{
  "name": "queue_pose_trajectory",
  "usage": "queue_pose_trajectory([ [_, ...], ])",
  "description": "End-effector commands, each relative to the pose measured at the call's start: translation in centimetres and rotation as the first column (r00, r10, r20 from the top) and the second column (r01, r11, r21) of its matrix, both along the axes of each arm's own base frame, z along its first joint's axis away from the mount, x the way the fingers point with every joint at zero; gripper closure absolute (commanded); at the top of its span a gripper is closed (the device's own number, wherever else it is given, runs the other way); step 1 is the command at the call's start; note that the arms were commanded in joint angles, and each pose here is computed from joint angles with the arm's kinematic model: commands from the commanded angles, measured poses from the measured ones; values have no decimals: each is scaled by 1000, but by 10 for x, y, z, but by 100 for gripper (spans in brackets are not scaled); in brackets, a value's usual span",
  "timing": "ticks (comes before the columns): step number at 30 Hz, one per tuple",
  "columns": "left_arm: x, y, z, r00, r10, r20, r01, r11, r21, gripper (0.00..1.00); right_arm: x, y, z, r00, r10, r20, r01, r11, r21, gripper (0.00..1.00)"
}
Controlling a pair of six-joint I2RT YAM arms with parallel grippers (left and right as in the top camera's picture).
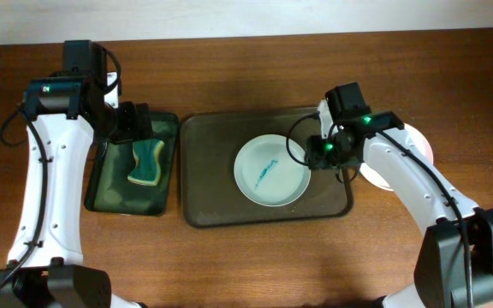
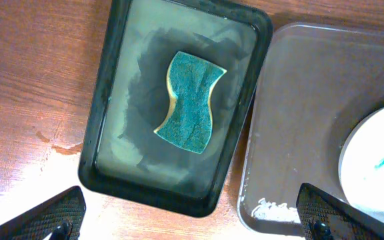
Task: Clean dirty plates on tray and stack at the side
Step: 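Grasp the remaining plate rim with the right gripper and drag it onto tray center, then grasp the sponge in the basin with the left gripper and lift it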
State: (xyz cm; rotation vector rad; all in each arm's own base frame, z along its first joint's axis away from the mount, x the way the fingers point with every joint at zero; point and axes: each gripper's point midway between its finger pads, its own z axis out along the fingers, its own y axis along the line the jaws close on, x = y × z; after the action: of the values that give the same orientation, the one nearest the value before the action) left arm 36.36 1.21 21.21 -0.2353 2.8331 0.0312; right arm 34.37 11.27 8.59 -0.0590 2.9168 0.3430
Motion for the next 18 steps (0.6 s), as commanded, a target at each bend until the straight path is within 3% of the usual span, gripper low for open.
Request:
queue_pose_trajectory([
  [1,0,2,4,1000,-1,14,1,1000,9,0,-17,2,-9,983,-143,-117,146,989,16,51],
  [5,2,1,5,1000,-2,21,2,1000,2,1,-18,1,-44,974,-147,-173,148,989,-5,64],
  [10,1,-3,4,1000,-9,16,10,1000,-20,1,-24,1,-82,950,-160,-268,157,987,-33,70],
  [15,0,-11,3,1000,-24,12,25,998,-66,0,-7,-7,-84,968,-162,-189,152,986,-69,96],
  [18,-1,-9,0,1000,-21,5,21,998,-55,0,2,-19,-85,986,-97,-133,81,990,-118,96],
])
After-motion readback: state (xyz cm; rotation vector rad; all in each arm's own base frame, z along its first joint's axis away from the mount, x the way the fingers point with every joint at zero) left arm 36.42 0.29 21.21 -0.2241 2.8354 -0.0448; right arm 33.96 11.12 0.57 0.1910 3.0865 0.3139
